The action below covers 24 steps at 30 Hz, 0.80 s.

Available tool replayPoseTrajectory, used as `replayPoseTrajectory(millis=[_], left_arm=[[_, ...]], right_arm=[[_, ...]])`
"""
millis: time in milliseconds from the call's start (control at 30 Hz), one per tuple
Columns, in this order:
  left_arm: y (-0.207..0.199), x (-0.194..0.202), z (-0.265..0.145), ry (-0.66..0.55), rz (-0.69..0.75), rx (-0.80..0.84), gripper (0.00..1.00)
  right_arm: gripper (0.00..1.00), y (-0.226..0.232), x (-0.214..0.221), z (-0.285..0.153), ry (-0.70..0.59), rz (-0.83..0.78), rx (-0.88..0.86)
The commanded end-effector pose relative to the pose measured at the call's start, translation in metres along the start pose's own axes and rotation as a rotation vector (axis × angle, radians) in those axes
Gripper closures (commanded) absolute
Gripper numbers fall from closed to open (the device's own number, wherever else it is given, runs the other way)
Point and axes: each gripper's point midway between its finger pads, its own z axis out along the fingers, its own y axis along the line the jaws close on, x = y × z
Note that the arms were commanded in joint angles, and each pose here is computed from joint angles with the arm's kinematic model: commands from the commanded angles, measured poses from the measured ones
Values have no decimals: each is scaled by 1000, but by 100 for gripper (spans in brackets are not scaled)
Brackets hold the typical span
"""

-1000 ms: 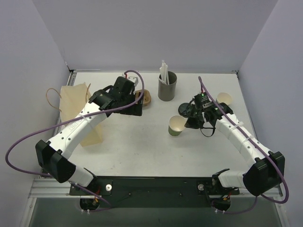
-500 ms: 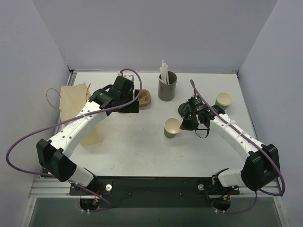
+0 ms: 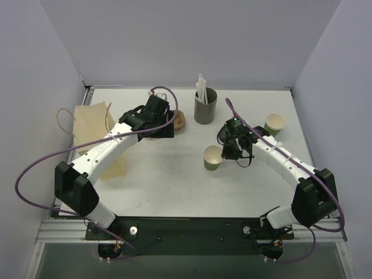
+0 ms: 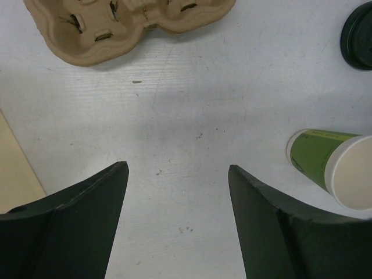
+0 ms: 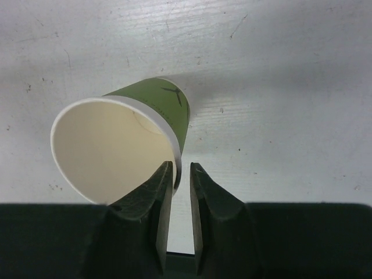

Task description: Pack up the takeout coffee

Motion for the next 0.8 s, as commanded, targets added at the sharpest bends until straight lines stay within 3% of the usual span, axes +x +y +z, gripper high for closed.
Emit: replayPoseTrajectory(millis=[0, 167, 467, 600, 767], left_arm=[[-9, -27, 18, -68, -41, -5, 20], [-15, -33, 39, -31, -26, -32, 20], [-18, -46, 45, -30, -16, -28, 20], [-26, -40, 41, -3, 3, 25, 21], [-24, -22, 27, 24, 19, 71, 21]], right_arm=[[82, -3, 1, -6, 37, -59, 26], [65, 0, -8, -14, 17, -64, 12], [55, -8, -61, -50, -98, 52, -33], [49, -17, -93, -32, -86, 82, 1], [38, -18, -134, -3, -102, 0, 90]])
